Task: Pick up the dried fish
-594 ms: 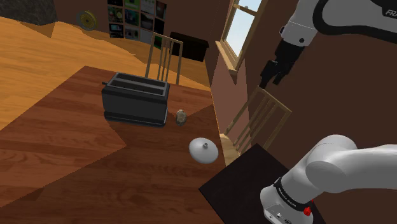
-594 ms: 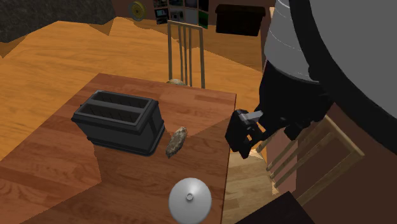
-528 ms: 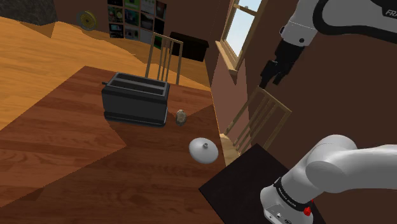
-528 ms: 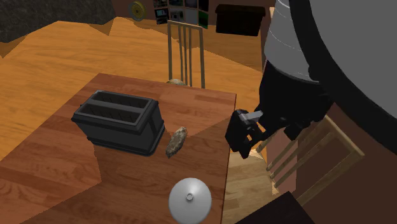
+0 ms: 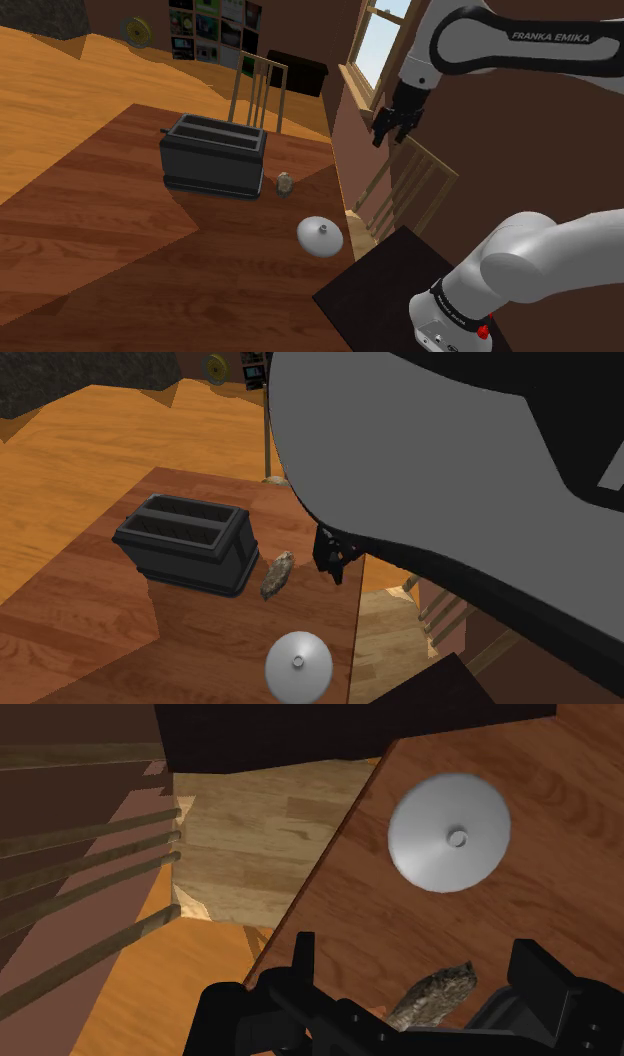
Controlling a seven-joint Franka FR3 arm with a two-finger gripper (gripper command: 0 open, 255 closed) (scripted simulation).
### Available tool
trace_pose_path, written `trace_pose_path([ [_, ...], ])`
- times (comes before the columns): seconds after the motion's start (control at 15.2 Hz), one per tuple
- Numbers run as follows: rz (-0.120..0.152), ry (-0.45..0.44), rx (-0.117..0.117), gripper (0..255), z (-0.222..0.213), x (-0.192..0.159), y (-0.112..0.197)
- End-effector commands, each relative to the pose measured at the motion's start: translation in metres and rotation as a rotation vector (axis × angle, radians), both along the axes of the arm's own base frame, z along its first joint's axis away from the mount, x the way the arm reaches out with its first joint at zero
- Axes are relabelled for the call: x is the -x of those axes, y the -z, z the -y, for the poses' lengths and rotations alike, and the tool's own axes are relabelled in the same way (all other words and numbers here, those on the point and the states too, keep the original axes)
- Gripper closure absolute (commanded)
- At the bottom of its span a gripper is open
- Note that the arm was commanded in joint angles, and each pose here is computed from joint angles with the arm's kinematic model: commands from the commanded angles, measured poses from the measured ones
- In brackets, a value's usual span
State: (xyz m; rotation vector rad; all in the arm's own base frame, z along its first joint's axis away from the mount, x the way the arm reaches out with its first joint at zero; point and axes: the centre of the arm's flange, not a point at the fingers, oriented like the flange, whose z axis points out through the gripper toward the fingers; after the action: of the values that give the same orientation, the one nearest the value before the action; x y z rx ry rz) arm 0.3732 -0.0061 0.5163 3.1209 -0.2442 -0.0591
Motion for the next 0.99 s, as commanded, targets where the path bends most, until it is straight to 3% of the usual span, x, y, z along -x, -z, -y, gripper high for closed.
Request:
trace_pose_path([
  [0.0, -0.007, 0.018, -0.014, 0, -0.005, -0.018, 0.019],
  [0.92, -0.067, 0.135, -0.113, 0, -0.017, -0.149, 0.156],
])
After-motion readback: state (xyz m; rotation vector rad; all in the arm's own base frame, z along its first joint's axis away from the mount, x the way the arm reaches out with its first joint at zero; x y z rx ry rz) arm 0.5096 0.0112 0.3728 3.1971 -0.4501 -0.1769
